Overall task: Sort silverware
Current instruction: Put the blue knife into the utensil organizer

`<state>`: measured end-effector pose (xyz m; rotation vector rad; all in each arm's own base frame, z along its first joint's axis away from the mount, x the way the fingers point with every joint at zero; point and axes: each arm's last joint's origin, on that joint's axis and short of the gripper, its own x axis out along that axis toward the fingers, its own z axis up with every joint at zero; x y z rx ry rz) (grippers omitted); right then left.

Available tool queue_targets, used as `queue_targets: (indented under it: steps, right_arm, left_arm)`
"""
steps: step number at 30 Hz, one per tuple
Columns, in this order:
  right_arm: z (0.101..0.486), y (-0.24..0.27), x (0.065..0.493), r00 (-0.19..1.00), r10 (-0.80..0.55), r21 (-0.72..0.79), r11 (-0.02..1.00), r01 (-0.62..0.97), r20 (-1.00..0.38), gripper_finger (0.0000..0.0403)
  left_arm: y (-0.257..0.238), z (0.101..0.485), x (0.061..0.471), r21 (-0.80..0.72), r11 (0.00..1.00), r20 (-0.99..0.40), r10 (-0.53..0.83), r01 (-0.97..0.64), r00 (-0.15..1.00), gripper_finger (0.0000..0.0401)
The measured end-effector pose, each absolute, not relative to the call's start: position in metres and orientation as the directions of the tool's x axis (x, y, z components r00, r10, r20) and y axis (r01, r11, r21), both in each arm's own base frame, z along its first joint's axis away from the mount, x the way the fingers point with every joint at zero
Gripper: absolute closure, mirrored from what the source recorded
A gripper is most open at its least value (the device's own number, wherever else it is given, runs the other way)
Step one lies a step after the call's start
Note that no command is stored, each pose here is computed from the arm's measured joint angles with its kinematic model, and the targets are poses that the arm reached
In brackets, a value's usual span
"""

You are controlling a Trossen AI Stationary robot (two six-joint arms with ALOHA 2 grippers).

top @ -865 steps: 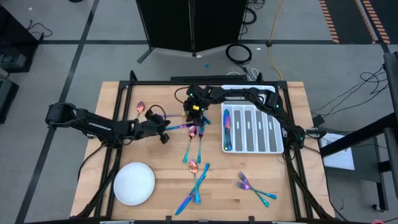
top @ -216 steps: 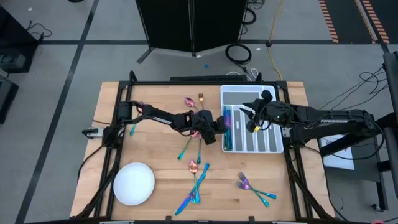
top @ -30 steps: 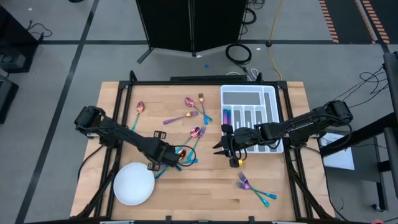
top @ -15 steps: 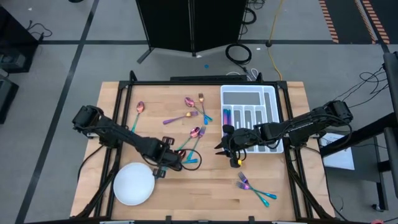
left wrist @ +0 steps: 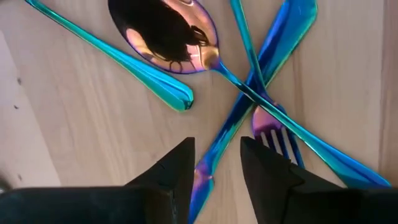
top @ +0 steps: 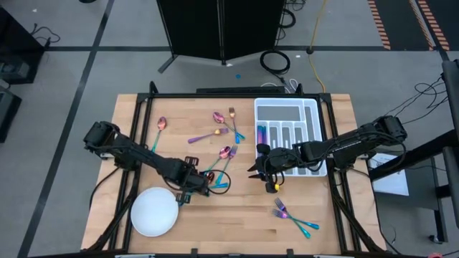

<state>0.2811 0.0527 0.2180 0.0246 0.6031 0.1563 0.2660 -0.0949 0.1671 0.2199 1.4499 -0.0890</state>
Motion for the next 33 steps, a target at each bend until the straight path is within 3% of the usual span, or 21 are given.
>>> queue_targets:
  steps: [21, 33]
  right_arm:
    - [0.217, 0.053, 0.280, 0.805, 0.152, 0.067, 0.988, -0.138, -0.574, 0.0307]
    - [0.217, 0.053, 0.280, 0.805, 0.152, 0.070, 0.988, -0.136, -0.574, 0.0307]
  left_arm:
    - [-0.097, 0.140, 0.269, 0.108, 0.947, -0.994, 0.112, 0.304, 0.003, 0.0268]
    - [-0.095, 0.140, 0.270, 0.096, 0.930, -0.995, 0.103, 0.356, 0.000, 0.0346]
